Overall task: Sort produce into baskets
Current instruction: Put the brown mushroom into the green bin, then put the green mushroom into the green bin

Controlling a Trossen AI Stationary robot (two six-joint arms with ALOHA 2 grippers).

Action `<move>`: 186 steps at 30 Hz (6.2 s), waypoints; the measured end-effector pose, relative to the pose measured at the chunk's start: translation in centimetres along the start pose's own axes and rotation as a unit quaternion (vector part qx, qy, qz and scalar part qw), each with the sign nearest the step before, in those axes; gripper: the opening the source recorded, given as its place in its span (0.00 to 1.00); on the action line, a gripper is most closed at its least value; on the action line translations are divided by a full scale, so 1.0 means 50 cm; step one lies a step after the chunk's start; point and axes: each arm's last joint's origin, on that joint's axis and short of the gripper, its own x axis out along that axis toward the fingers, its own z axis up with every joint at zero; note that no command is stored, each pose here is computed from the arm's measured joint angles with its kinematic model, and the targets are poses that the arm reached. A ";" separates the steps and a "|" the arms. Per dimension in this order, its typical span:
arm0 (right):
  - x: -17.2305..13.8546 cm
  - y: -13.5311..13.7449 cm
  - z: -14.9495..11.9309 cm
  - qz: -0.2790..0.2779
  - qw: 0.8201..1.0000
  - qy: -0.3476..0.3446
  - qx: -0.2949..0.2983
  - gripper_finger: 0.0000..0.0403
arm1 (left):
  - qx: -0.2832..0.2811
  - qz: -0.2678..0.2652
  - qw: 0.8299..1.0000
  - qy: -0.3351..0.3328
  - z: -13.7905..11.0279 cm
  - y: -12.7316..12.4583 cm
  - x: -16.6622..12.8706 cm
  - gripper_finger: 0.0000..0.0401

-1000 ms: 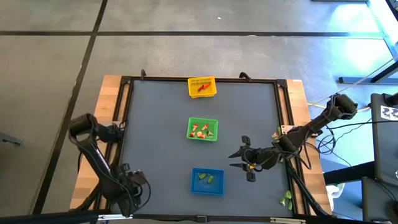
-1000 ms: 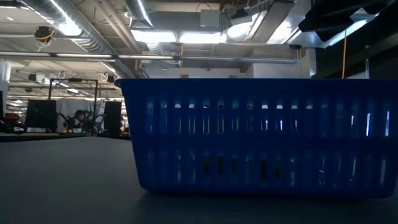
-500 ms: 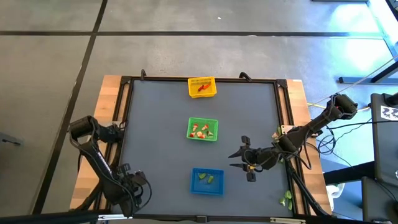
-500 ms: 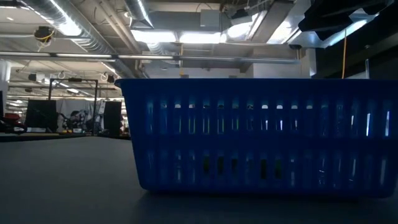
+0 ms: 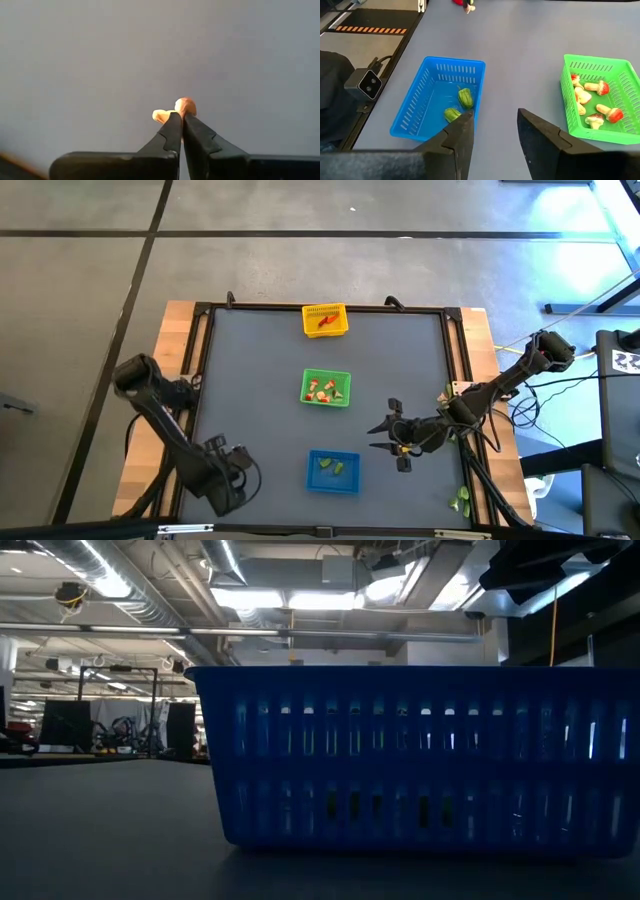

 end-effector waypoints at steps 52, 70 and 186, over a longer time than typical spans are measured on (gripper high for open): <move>0.000 -0.001 -0.001 -0.013 1.000 -0.002 0.000 0.38 | -0.045 0.017 0.952 -0.302 0.469 0.253 0.083 0.22; 0.000 -0.001 0.000 -0.011 1.000 -0.004 0.001 0.38 | 0.001 -0.141 0.946 -0.292 0.478 0.186 0.025 0.44; 0.000 -0.004 0.000 -0.030 1.000 -0.006 -0.005 0.38 | -0.234 0.214 0.921 0.226 -0.053 -0.015 0.111 0.28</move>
